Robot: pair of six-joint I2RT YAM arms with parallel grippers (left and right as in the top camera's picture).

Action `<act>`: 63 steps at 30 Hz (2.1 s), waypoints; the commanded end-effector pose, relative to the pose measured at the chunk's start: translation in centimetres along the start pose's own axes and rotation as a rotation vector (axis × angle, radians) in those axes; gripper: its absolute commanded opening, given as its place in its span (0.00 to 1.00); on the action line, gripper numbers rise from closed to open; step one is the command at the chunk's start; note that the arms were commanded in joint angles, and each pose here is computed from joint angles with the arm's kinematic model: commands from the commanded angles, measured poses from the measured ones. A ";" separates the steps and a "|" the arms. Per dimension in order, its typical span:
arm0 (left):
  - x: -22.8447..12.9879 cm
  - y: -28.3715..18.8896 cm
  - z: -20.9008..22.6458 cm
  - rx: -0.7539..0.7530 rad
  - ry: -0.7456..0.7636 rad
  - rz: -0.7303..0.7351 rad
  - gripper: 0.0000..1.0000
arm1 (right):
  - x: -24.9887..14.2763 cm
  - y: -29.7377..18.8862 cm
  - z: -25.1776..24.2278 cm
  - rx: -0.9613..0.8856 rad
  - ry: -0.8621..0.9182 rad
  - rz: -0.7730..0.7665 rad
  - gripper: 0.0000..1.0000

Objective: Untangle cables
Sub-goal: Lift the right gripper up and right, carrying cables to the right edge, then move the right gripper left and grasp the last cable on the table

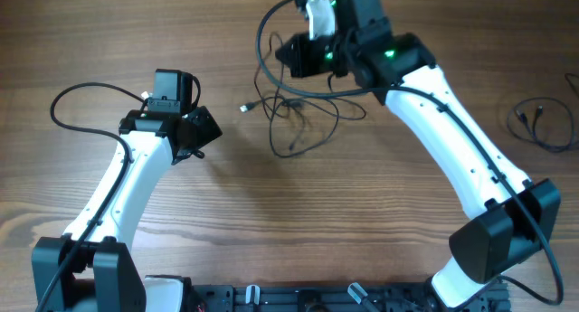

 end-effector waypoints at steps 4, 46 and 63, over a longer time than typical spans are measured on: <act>0.4 0.0 -0.1 -0.002 -0.005 -0.004 0.74 | 5.3 -7.1 7.0 0.253 -0.156 -0.228 0.04; 0.0 -0.4 -3.5 -0.231 0.001 0.053 0.76 | 2.7 -33.0 -27.1 -0.939 0.717 -0.620 0.04; -0.2 -0.4 -3.4 -0.226 0.000 0.062 0.76 | -6.3 -37.2 -37.0 -1.130 1.012 -0.403 0.04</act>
Point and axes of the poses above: each gripper's point midway between its finger pads, its own y axis out along the fingers, its own z axis along the line the jaws close on, x = y × z, the point moved 3 cm from there along -y, back along the fingers, and after that the axes turned 8 degrees about y, right-handed, at the moved point
